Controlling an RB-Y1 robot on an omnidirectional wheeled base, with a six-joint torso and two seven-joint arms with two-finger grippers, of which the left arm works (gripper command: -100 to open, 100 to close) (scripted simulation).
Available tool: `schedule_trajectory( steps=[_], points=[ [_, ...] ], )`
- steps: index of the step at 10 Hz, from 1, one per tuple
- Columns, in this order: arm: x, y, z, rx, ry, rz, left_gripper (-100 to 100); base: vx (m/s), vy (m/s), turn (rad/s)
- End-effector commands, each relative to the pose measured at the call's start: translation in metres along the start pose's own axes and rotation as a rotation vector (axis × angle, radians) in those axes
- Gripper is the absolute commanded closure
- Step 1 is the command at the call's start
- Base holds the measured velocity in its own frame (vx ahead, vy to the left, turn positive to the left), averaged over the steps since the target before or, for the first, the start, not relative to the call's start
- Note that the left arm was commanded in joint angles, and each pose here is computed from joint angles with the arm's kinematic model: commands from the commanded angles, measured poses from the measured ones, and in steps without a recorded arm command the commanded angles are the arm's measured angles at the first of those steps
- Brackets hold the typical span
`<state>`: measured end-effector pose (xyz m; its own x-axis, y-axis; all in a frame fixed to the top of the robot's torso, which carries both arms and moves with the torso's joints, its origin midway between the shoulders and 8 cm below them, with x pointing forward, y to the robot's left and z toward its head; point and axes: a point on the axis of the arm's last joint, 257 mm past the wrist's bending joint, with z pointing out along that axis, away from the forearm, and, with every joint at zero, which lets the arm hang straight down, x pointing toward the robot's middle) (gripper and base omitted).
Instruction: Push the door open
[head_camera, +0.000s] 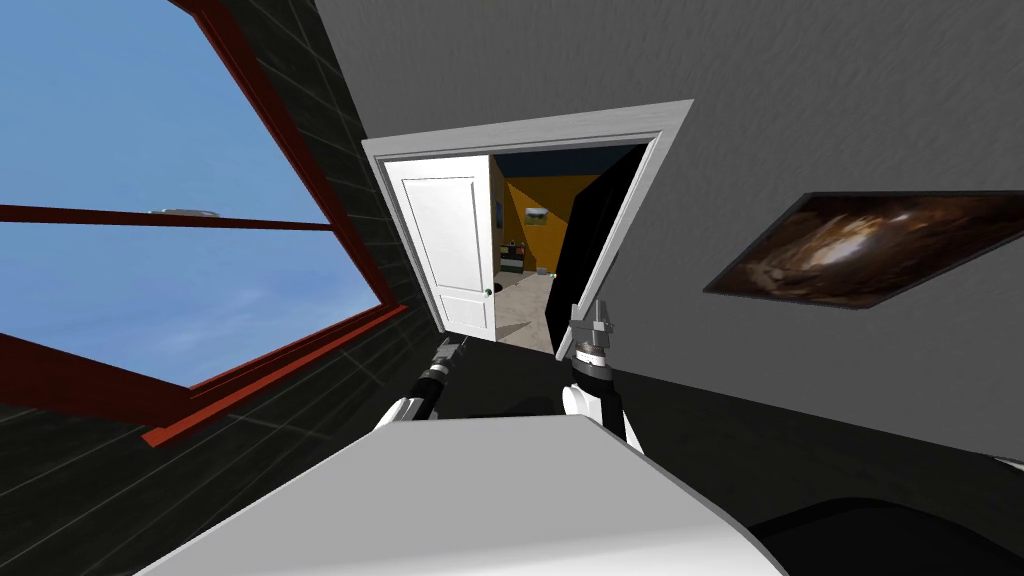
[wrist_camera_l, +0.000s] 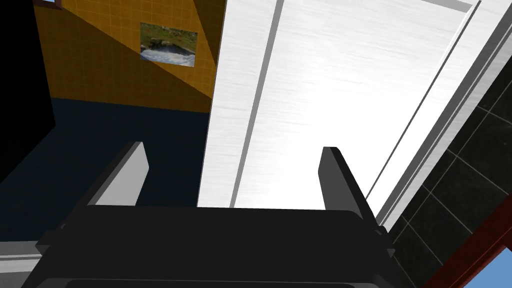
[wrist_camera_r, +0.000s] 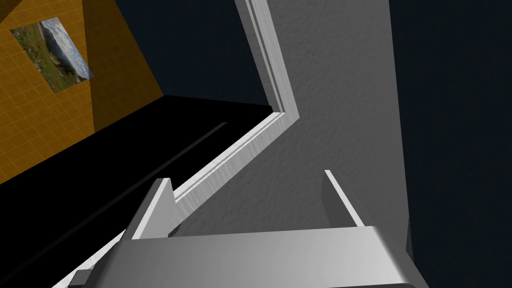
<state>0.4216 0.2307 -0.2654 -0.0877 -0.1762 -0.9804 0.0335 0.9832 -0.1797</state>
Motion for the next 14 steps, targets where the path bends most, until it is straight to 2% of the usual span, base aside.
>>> schedule_trajectory(
  steps=[1,2,3,5,6,7,8,9,10,11,12,14],
  points=[
    [0.005,0.001,-0.0004,-0.007,0.013,0.039,-100,0.047,0.009,0.001],
    [0.015,0.004,0.0002,-0.017,0.036,0.102,-100,0.058,0.017,0.005],
    [0.015,0.004,0.0002,-0.017,0.036,0.107,-100,0.05,0.008,0.001],
    [0.033,0.011,0.0007,-0.036,0.082,0.222,-100,0.063,0.009,0.006],
    [0.033,0.011,0.0007,-0.035,0.082,0.247,-100,0.062,0.008,0.002],
    [0.042,0.015,0.0007,-0.044,0.105,0.304,-100,0.064,0.008,0.004],
    [0.042,0.015,0.0007,-0.044,0.105,0.319,-100,0.049,0.007,0.003],
    [0.05,0.019,0.0005,-0.052,0.127,0.381,-100,0.047,0.013,0.005],
    [0.05,0.019,0.0006,-0.051,0.127,0.392,-100,0.042,0.012,0.002],
    [0.057,0.023,0.0003,-0.059,0.148,0.456,-100,0.055,0.006,0.004],
    [0.057,0.023,0.0003,-0.058,0.148,0.466,-100,0.049,-0.001,0.003],
    [0.072,0.031,-0.0007,-0.072,0.188,0.59,-100,0.066,0.009,0.006]
  ],
)
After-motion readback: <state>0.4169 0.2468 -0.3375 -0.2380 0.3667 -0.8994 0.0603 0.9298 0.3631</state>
